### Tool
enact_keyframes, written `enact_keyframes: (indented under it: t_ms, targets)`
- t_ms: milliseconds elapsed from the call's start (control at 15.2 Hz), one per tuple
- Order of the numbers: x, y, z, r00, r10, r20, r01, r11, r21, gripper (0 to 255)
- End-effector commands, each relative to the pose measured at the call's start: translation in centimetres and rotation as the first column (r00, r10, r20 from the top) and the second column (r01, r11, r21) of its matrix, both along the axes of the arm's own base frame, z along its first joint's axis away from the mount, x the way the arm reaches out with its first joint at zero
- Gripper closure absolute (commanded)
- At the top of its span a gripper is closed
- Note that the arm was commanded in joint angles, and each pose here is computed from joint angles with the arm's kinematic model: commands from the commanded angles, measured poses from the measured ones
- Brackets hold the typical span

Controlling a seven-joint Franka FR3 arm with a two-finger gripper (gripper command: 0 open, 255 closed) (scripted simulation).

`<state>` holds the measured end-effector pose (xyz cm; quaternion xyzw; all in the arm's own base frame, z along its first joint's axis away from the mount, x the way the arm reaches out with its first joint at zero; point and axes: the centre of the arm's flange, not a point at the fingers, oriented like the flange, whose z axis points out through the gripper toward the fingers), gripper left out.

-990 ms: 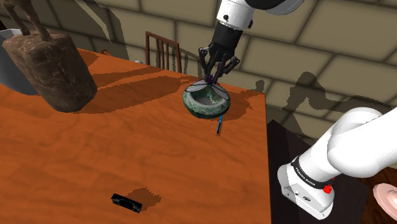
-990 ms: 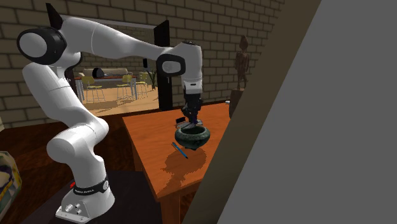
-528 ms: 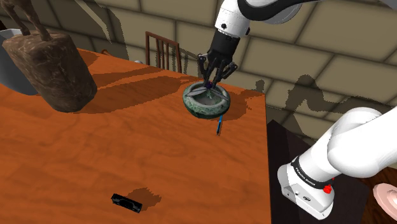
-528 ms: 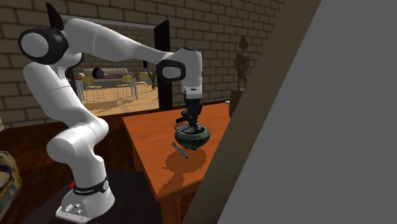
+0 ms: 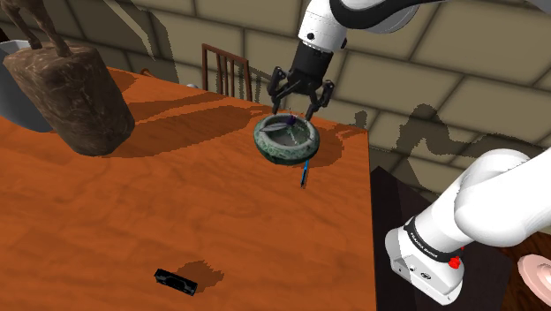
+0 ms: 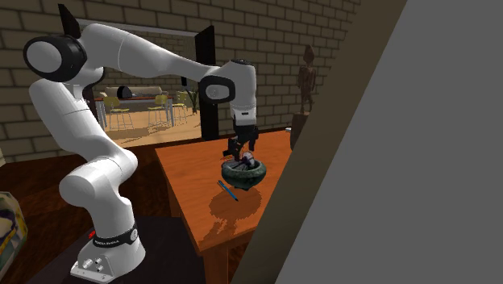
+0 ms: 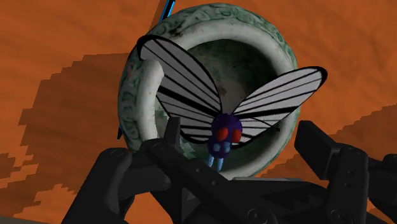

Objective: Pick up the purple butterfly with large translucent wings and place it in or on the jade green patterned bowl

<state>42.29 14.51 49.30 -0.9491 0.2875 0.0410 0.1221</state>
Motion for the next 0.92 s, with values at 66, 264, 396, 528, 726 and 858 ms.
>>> enact_keyframes:
  t_ms: [66,264,396,528,726,858]
  targets:
    - [0.0,0.0,0.0,1.000,0.000,0.000,0.000,1.000,0.000,0]
    - [0.0,-1.0,3.8,1.000,0.000,0.000,0.000,1.000,0.000,0]
    - [0.0,-1.3,4.8,1.000,0.000,0.000,0.000,1.000,0.000,0]
    - [0.0,-1.3,4.8,1.000,0.000,0.000,0.000,1.000,0.000,0]
    - [0.0,-1.3,4.8,1.000,0.000,0.000,0.000,1.000,0.000,0]
    - [0.0,-1.3,4.8,1.000,0.000,0.000,0.000,1.000,0.000,0]
